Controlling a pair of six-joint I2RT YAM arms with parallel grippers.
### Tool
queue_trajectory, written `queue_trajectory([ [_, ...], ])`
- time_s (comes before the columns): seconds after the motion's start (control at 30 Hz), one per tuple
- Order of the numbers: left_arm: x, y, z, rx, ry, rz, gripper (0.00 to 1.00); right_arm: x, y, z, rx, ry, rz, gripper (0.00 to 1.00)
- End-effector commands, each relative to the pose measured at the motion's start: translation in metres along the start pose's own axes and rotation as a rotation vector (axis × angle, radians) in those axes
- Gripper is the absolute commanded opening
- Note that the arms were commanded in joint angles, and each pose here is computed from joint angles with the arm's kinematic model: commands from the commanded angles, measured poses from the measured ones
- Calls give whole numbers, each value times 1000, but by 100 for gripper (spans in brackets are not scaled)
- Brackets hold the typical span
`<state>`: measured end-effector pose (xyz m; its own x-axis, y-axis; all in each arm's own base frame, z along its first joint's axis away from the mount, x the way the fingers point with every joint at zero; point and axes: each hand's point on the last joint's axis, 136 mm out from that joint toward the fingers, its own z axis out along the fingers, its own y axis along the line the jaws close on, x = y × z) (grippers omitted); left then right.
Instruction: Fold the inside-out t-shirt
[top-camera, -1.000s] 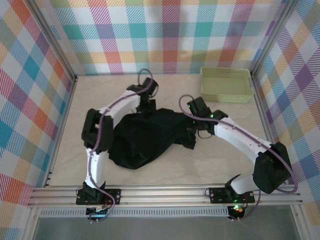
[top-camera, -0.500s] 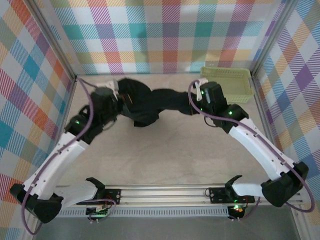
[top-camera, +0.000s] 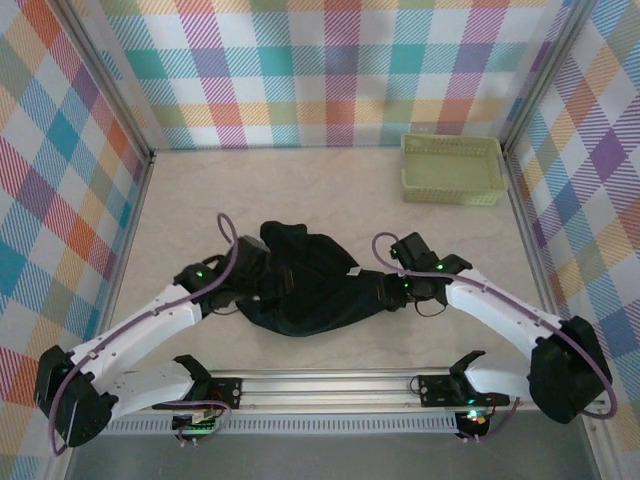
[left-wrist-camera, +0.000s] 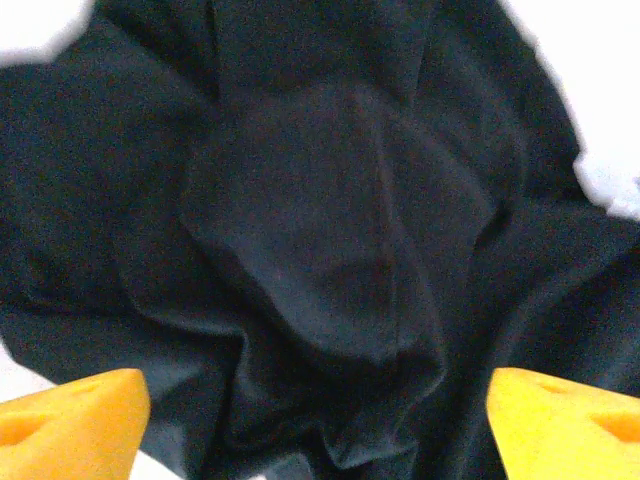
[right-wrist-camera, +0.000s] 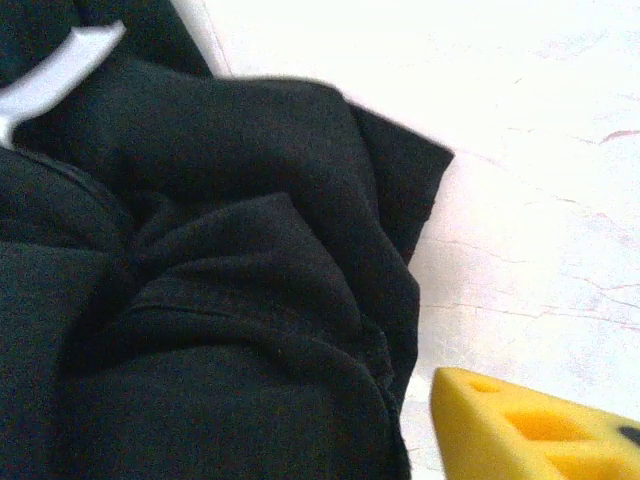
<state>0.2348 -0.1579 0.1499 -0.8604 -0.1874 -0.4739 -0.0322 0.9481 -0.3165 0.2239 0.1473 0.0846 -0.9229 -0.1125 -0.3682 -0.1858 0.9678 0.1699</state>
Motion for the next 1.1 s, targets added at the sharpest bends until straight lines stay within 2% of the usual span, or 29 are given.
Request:
queue_trajectory([
  [0.0,-33,16,0,-74,-22,-43,92,-33,7,-32,-15,-131,19,67],
  [0.07,-42,17,10,-96,-1,-57,93,-38,5,-36,1,-146,34,71],
  [0.27,-43,3,49,-87,96,-27,91,-33,0,-24,4,-115,88,72],
  [0.43,-29,1,84,-93,188,-21,75,-26,9,-2,-45,-59,108,71],
  [0.5,-25,2,91,-97,203,-20,66,-23,12,7,-50,-23,114,68],
  [0.53,-25,3,93,-99,204,-17,61,-21,12,11,-49,-5,112,66],
  [0.63,-30,2,92,-104,187,-9,41,-17,18,19,-75,43,94,45],
  [0.7,-40,0,85,-103,159,2,22,-19,22,15,-95,39,81,24],
  [0.8,-63,-6,64,-104,84,24,3,-30,22,-1,-85,-15,56,3],
  [0.83,-74,-9,54,-97,49,26,0,-36,18,-10,-63,-43,45,0],
  [0.93,-118,-20,11,-57,-93,21,0,-72,9,-53,29,-183,-4,0],
  [1.07,-185,-42,-83,22,-379,11,0,-137,6,-144,121,-460,-75,0],
])
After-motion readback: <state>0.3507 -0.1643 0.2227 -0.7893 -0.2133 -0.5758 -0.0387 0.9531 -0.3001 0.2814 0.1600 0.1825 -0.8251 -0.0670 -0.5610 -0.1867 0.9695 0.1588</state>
